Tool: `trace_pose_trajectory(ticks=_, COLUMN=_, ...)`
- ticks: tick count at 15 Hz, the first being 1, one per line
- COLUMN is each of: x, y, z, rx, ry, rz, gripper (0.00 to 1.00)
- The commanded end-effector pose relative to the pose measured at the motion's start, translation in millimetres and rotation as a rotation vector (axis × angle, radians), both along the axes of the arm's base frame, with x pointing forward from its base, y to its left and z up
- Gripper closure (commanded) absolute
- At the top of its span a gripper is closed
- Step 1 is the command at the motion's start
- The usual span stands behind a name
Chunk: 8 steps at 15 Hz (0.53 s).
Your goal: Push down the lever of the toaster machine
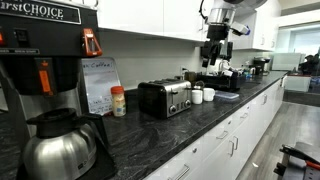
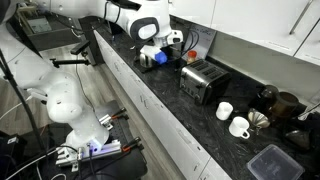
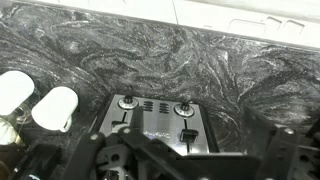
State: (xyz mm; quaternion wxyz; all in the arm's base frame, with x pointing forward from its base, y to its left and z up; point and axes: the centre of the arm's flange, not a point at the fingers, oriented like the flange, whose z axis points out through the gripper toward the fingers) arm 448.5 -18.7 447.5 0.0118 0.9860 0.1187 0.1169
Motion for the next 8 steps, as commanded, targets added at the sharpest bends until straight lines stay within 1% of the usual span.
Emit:
trace_pose_trajectory(ticks=1, x=-28.0, y=-22.2, z=1.2, rx=0.023, ry=0.027, rz=-0.054, gripper=0.00)
trace_pose_trajectory(ticks=3, x=-37.5, y=-32.7, z=-0.3, rx=0.065, ry=0.055, rz=-0.066, gripper=0.00)
trace_pose_trajectory(ticks=5, x=-51.2, y=-39.8, z=-6.0, rx=0.106, ry=0.105, rz=-0.091, gripper=0.00)
trace_pose_trajectory(ticks=8, x=-79.7, y=-40.7, z=-13.8, rx=0.161, ry=0.171, rz=-0.023, gripper=0.00)
